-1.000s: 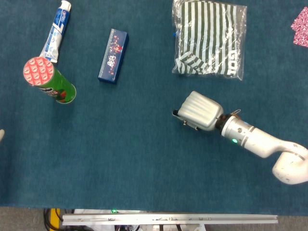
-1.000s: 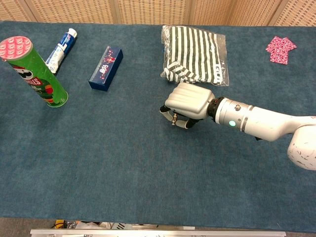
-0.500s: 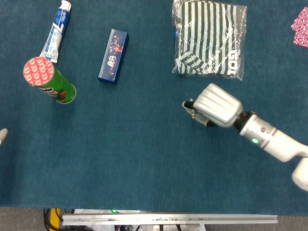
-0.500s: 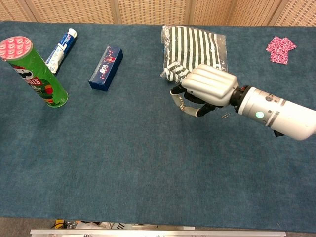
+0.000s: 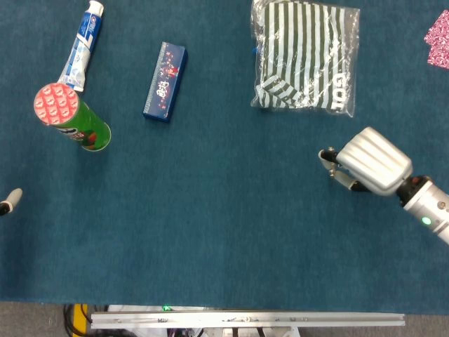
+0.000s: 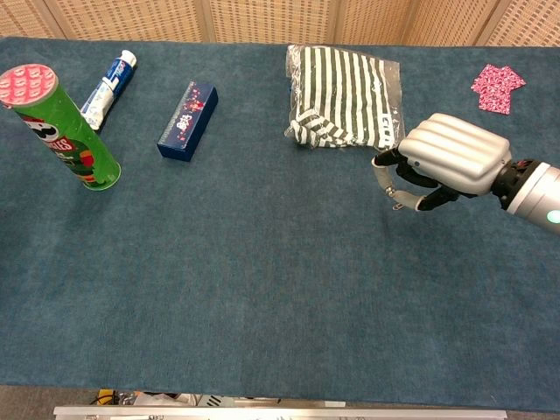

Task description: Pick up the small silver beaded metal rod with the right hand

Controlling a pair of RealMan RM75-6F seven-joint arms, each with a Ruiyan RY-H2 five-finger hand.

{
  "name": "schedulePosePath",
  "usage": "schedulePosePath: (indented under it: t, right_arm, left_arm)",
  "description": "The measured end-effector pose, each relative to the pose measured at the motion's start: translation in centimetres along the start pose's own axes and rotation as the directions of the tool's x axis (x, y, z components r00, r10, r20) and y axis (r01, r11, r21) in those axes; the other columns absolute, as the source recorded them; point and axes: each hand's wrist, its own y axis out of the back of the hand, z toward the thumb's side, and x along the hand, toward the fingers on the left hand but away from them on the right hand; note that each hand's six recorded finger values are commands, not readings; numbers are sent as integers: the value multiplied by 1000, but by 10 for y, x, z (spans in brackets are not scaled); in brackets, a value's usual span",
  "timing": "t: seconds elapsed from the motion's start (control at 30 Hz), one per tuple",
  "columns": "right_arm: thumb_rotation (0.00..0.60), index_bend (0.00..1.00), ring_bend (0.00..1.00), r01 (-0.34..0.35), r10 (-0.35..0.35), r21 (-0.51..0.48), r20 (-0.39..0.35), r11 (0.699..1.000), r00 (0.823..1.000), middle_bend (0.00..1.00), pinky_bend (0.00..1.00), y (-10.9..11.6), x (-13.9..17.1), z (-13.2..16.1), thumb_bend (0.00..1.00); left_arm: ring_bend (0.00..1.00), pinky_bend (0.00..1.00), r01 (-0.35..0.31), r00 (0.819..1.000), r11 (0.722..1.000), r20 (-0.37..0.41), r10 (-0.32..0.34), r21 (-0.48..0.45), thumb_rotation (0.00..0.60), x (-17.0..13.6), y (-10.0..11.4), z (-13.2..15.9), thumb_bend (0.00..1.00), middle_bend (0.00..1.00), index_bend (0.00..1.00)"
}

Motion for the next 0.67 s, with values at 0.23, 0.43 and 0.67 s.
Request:
schedulePosePath:
  t: [0.23, 0.43, 0.67]
  right_arm:
    - [600, 717, 996, -43, 43, -10, 36, 999, 998, 936, 1000, -15, 4, -13, 440]
    - [600, 717, 996, -66, 66, -20, 41, 998, 997, 936, 1000, -25, 5, -14, 440]
    - [600, 717, 996, -72, 73, -24, 32, 997, 997, 936, 1000, -28, 4, -12, 440]
  left_arm:
    - [59, 20, -2, 1000, 1000, 6, 2, 1, 600, -1, 0, 3, 143, 81, 20]
    - [59, 19, -1, 1000, 1000, 4, 1, 3, 600, 0, -1, 4, 143, 80, 20]
    - [59, 20, 3, 1000, 1000, -5, -3, 3, 600, -1, -2, 2, 144, 81, 20]
